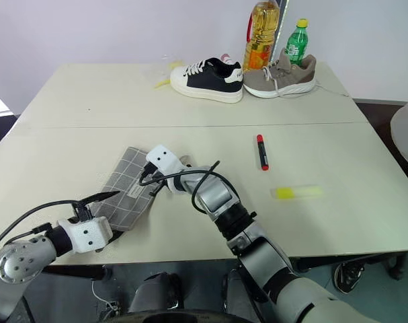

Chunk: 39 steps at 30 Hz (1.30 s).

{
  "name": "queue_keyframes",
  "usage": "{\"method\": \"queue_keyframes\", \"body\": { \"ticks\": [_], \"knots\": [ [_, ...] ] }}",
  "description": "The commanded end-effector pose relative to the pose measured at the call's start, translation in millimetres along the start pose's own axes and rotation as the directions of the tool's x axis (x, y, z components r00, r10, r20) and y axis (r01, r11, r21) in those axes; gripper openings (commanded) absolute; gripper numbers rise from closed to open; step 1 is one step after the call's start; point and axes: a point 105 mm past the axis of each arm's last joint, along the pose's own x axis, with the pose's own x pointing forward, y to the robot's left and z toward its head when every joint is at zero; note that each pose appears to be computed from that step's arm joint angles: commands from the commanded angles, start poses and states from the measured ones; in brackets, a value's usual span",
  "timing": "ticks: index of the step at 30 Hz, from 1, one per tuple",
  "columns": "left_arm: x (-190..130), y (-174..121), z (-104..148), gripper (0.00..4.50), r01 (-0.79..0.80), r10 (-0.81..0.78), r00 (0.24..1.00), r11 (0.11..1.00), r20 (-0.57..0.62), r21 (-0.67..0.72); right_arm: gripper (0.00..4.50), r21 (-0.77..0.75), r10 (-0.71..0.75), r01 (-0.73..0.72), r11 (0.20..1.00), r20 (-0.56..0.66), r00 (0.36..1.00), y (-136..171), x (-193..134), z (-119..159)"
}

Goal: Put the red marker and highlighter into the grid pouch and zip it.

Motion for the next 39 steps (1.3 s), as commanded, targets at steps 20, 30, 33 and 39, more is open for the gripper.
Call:
{"method": "queue_keyframes", "body": {
  "ticks": [20, 30, 33, 39],
  "knots": [
    [4, 17, 16, 0.00, -0.123, 0.157, 0.983, 0.945, 0.092, -0.304, 0.81, -0.079, -0.159, 0.189, 0.979, 0.292, 0.943, -87, -76, 46],
    [10, 19, 33, 0.00, -0.088, 0.144, 0.977, 0.942, 0.156, -0.323, 3.31, -0.150, -0.076, 0.107, 0.983, 0.202, 0.976, -98, -106, 12],
    [12, 22, 39, 0.00, -0.079, 0.143, 0.973, 0.944, 0.181, -0.321, 3.31, -0.148, -0.055, 0.087, 0.985, 0.210, 0.976, -91, -97, 14],
    [13, 22, 47, 0.00, -0.056, 0.128, 0.970, 0.945, 0.206, -0.322, 3.31, -0.181, -0.039, 0.077, 0.980, 0.205, 0.978, -81, -79, 15]
  ]
}}
